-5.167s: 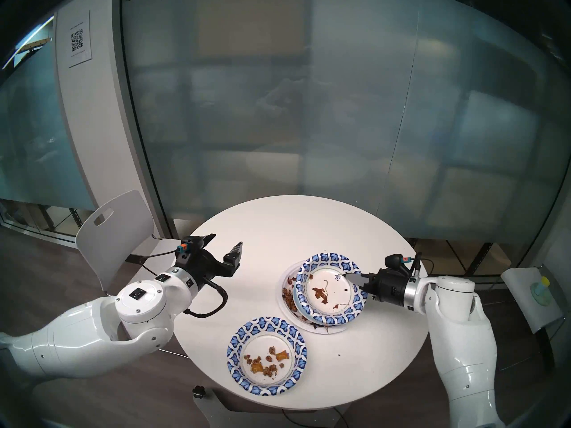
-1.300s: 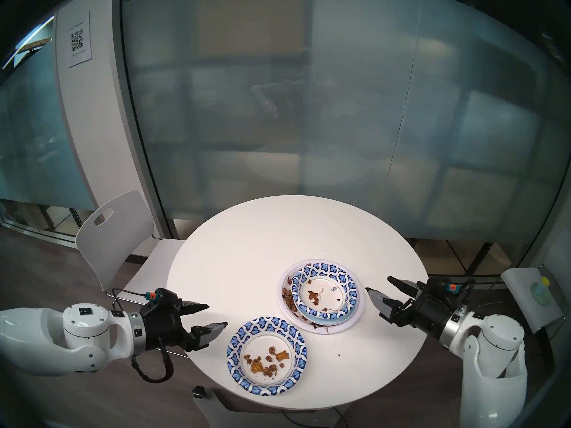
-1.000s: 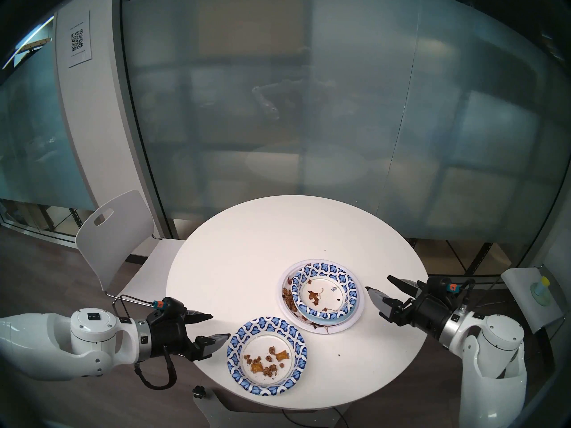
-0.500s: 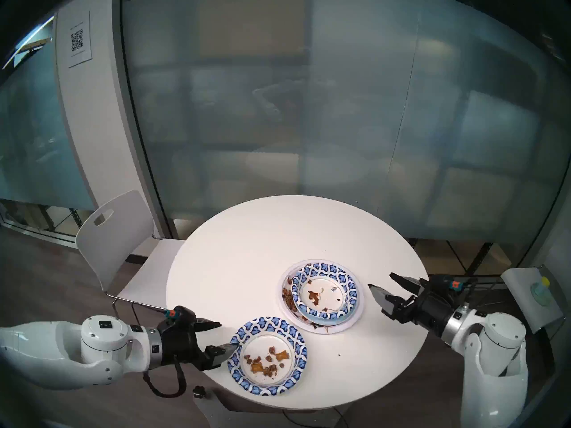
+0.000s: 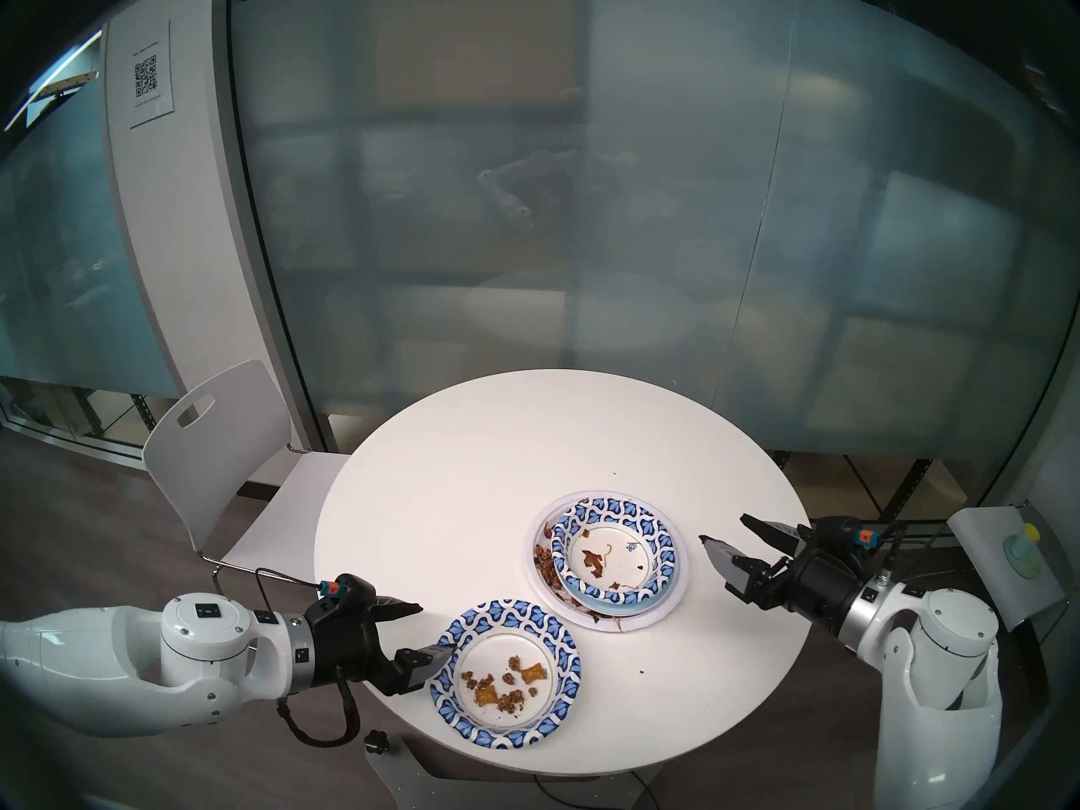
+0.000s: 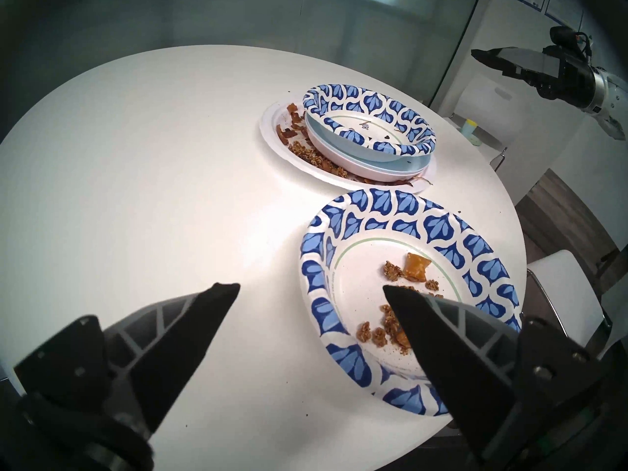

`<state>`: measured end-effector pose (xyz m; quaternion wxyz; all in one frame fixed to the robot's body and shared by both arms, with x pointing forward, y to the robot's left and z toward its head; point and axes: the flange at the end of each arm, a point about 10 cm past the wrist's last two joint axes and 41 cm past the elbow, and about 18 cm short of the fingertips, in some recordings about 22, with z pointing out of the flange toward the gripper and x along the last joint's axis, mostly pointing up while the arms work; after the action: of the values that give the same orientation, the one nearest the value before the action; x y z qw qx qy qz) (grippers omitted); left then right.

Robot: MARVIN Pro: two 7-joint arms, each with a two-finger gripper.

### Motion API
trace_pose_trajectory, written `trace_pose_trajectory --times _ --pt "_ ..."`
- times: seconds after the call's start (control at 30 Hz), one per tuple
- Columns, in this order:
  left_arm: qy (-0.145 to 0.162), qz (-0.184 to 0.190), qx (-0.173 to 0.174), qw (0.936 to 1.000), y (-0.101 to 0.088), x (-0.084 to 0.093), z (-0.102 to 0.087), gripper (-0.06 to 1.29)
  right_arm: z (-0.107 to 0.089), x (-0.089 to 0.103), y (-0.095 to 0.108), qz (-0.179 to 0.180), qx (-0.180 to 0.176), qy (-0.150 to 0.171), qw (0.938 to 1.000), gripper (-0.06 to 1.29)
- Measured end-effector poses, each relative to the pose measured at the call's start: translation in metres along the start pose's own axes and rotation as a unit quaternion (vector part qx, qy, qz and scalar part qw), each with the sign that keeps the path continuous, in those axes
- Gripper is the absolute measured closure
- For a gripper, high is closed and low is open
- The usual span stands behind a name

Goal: Stack the plates into one stack

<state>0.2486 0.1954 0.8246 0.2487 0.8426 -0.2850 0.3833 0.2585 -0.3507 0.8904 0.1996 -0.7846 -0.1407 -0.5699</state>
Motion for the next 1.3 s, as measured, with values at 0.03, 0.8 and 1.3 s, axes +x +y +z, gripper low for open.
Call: trace_pose_trajectory --times 0.03,0.8,1.3 --pt "0.001 -0.001 -0.001 1.0000 0.000 0.000 0.000 0.03 0.000 0.000 0.000 0.000 0.000 0.000 1.0000 0.01" --pt "-0.016 0.008 -0.001 0.9998 0.001 -0.001 0.007 0.03 -0.004 -0.001 0.001 0.005 0.000 0.006 1.0000 0.01" --pt "-0.045 -0.002 -0.004 0.9990 0.000 -0.008 0.025 0.03 -0.005 -0.004 0.001 0.011 0.000 0.010 0.9999 0.01"
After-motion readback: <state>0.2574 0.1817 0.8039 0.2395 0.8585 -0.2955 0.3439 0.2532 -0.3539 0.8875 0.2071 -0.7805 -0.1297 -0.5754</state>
